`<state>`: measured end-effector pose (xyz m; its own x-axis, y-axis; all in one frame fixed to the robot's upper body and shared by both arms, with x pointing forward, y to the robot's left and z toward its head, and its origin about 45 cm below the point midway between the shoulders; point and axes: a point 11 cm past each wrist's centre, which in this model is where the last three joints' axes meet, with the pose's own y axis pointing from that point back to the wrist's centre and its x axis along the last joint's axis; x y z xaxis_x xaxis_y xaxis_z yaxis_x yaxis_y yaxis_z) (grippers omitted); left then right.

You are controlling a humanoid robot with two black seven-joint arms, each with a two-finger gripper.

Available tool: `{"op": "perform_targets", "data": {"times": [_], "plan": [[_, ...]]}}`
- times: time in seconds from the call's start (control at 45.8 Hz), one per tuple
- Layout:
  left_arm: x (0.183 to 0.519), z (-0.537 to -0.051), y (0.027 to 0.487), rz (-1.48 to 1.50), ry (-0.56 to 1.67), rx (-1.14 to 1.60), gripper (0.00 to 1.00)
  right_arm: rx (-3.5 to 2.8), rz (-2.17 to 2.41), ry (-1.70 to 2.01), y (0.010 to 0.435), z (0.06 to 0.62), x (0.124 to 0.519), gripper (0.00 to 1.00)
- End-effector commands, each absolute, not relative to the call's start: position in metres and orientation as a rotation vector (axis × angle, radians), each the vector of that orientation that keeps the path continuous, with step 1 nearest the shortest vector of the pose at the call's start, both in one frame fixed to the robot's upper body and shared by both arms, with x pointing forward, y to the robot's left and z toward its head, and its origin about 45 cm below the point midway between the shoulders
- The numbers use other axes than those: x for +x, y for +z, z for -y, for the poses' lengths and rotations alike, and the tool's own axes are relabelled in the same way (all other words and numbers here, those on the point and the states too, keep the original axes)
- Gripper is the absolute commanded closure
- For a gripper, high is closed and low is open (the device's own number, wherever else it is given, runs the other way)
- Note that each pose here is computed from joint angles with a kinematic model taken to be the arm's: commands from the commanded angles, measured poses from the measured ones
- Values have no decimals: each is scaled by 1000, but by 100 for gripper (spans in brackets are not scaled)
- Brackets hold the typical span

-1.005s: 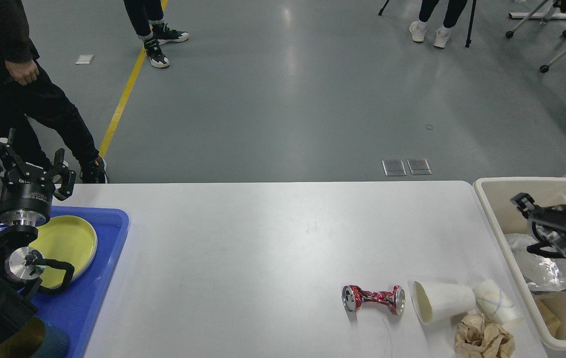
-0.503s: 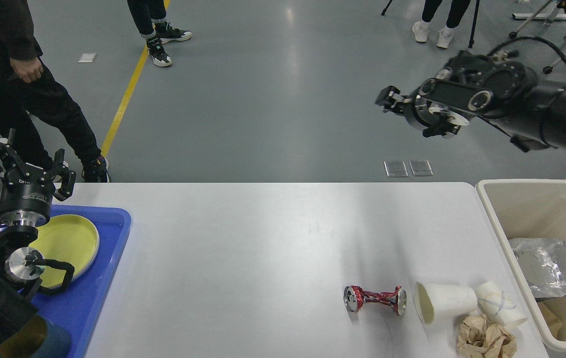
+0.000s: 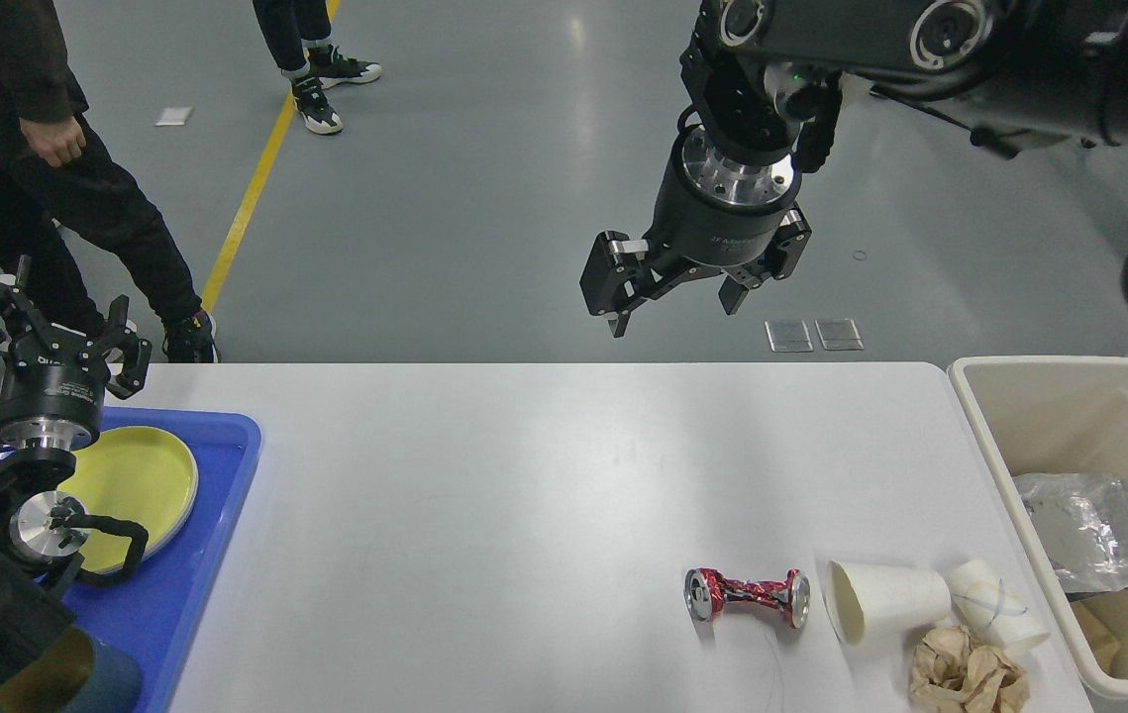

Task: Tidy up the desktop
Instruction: 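Raise the right gripper and move it toward the white paper cup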

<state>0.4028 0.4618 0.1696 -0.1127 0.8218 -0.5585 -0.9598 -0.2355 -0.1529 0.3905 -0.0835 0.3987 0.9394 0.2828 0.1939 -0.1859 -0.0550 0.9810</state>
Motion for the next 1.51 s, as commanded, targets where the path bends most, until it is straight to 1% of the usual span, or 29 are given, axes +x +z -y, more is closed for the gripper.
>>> {"op": "perform_targets", "data": {"times": [0.0,0.175,0.634,0.918,1.049,1.202,1.399,1.486], "plan": [[402,-462,169,-288,1702,-640,4,1599,-116,381,410,74,375,0],[403,-462,170,-287,1701,-641,4,1588,-115,360,401,80,378,0],[403,-462,170,-287,1701,-641,4,1558,-179,136,322,125,375,0],[403,-462,170,-287,1701,-641,4,1562,-110,104,295,134,379,0],[403,-462,170,-287,1701,-641,4,1567,-118,47,263,139,374,0],[403,-462,170,-287,1701,-641,4,1576,-95,-15,236,151,375,0],[403,-462,170,-287,1701,-641,4,1597,43,-34,223,162,392,0],[403,-462,170,-287,1701,-641,4,1595,55,-58,216,169,391,0]]}}
